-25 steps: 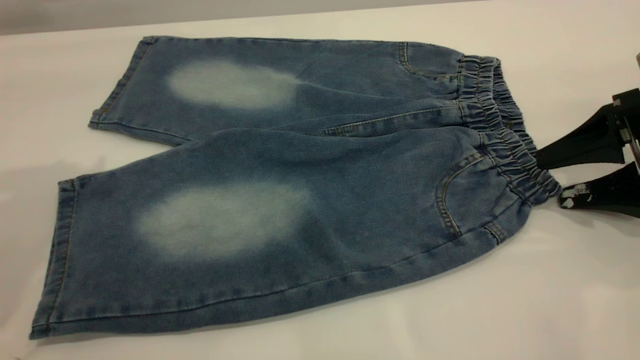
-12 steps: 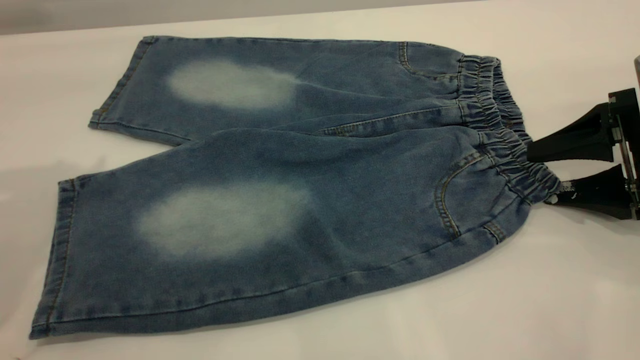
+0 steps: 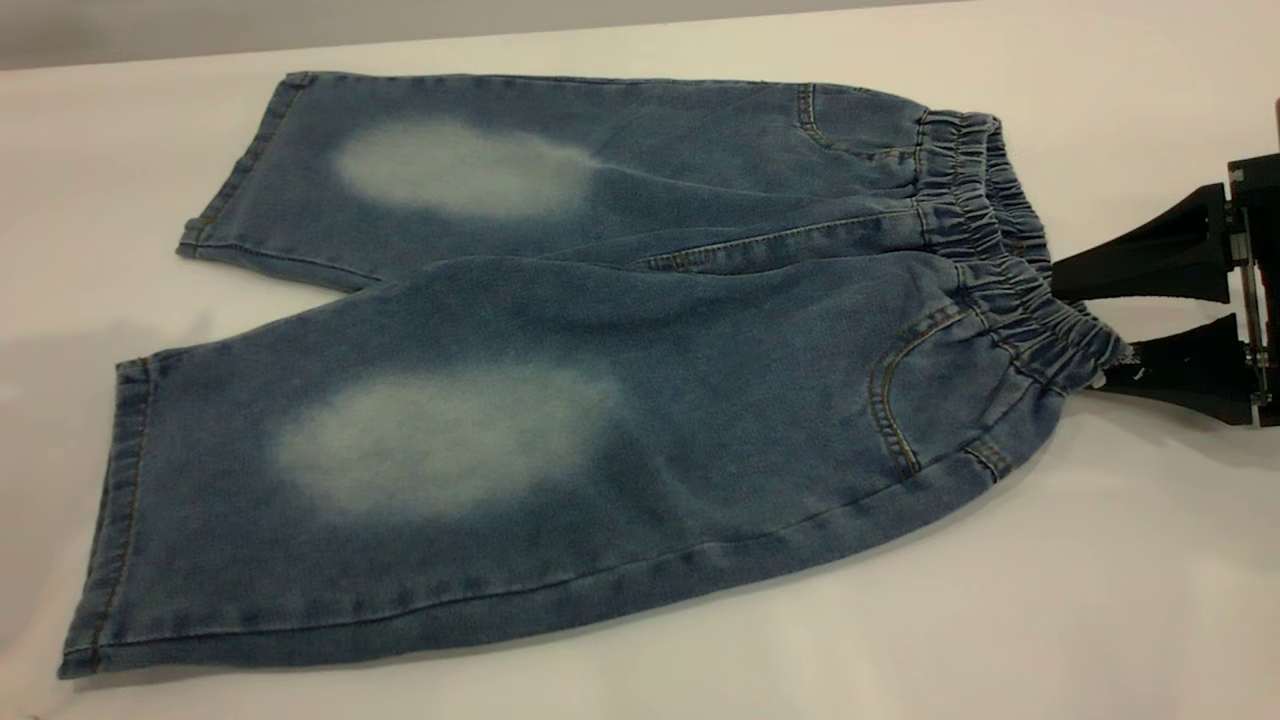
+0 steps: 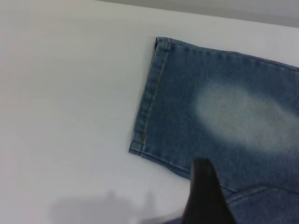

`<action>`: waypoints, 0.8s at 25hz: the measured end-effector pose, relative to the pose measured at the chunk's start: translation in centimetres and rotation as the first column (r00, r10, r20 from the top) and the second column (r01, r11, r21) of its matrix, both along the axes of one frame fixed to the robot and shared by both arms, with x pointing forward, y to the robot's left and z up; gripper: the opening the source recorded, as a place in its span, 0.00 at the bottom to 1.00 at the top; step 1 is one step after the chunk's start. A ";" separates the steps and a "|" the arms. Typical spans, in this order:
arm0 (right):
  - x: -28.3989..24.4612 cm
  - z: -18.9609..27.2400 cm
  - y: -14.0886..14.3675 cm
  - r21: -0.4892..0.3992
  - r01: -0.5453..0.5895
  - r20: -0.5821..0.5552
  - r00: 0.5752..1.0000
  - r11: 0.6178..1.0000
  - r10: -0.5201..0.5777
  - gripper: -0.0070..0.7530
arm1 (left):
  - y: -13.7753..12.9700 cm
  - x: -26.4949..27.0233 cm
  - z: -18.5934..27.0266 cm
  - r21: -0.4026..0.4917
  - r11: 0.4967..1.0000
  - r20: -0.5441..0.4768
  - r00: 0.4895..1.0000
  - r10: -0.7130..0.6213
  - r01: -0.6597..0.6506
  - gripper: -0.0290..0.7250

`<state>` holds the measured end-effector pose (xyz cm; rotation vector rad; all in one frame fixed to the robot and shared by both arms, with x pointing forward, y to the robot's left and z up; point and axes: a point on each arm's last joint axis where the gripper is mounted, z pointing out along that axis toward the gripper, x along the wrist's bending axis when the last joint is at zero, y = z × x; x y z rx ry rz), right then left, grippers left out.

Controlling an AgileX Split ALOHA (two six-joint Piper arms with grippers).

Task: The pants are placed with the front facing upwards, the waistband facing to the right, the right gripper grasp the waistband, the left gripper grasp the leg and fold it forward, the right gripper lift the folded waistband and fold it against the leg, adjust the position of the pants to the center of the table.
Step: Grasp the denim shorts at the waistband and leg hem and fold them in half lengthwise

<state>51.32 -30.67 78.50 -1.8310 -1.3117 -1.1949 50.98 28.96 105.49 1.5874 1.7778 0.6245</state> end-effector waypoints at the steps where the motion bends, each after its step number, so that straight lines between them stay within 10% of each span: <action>1: 0.0 0.0 0.0 0.001 0.000 0.000 1.000 1.000 0.000 0.64 | 0.0 0.0 0.0 0.000 1.000 0.000 1.000 0.000 0.000 0.59; 20: -0.1 -0.2 -0.1 -0.026 -0.004 -0.010 1.000 1.000 0.004 0.06 | 0.0 -0.1 -0.1 0.001 1.000 -0.017 1.000 -0.003 0.003 0.59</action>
